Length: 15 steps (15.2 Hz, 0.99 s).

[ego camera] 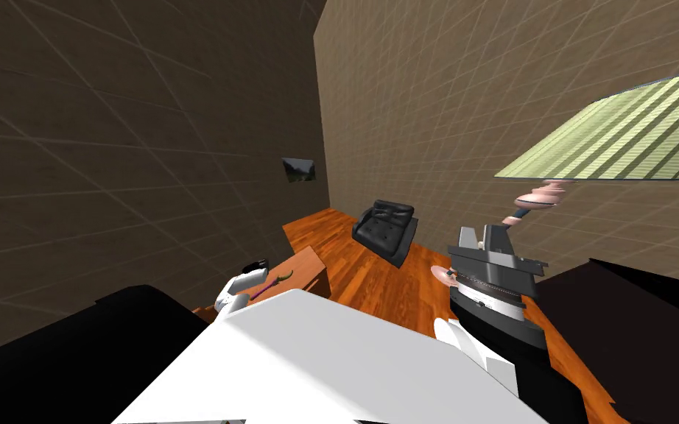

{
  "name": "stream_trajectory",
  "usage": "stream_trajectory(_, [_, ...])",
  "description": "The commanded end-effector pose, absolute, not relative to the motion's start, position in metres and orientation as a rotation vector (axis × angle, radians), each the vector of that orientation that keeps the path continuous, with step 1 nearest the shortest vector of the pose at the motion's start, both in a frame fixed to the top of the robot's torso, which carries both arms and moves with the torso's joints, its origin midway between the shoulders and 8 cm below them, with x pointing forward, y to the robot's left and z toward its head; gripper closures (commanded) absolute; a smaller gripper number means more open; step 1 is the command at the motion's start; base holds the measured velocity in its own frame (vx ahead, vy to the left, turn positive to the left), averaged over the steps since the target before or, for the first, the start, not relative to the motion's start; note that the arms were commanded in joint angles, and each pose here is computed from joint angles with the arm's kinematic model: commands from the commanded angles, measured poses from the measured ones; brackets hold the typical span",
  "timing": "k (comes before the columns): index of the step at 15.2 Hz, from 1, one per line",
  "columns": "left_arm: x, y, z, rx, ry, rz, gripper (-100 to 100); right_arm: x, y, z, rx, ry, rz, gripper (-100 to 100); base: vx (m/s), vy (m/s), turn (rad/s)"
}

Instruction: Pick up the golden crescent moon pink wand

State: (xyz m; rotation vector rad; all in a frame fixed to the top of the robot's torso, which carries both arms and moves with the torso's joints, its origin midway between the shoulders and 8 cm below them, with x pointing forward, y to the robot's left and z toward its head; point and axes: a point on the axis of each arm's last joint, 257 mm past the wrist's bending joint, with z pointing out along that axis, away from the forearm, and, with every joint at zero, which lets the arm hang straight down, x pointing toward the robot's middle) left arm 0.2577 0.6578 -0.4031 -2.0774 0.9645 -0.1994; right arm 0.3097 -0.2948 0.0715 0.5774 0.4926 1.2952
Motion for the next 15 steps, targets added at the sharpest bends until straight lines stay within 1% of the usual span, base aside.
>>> stream_trajectory(1, [0.231,0.659,-0.424,-2.178,0.92,-0.162,-100,0.31,-0.295,0.071,0.577,0.493,1.295,0,-0.018,0.04,-0.202])
stream_trajectory(4, [0.209,0.656,-0.442,-2.276,0.886,-0.126,-100,0.31,-0.295,0.072,0.577,0.493,1.295,0,-0.026,0.045,-0.306])
stream_trajectory(5, [0.209,0.656,-0.443,-2.278,0.886,-0.124,-100,0.31,-0.295,0.071,0.577,0.493,1.295,0,-0.026,0.04,-0.064])
stream_trajectory(6, [0.19,0.653,-0.457,-2.353,0.846,-0.101,-100,0.31,-0.295,0.071,0.577,0.493,1.295,0,-0.033,0.031,-0.162])
stream_trajectory(11, [0.156,0.641,-0.484,-2.508,0.77,-0.054,-100,0.31,-0.295,0.071,0.577,0.493,1.295,0,-0.033,0.045,-0.26])
stream_trajectory(12, [0.156,0.641,-0.484,-2.508,0.77,-0.054,-100,0.31,-0.295,0.071,0.577,0.493,1.295,0,-0.025,0.033,-0.079])
stream_trajectory(13, [0.141,0.634,-0.495,-2.574,0.734,-0.037,-100,0.31,-0.295,0.071,0.577,0.493,1.295,0,-0.027,0.032,-0.142])
stream_trajectory(15, [0.129,0.626,-0.504,-2.635,0.699,-0.022,-100,0.31,-0.295,0.071,0.577,0.493,1.295,0,-0.03,0.037,-0.214])
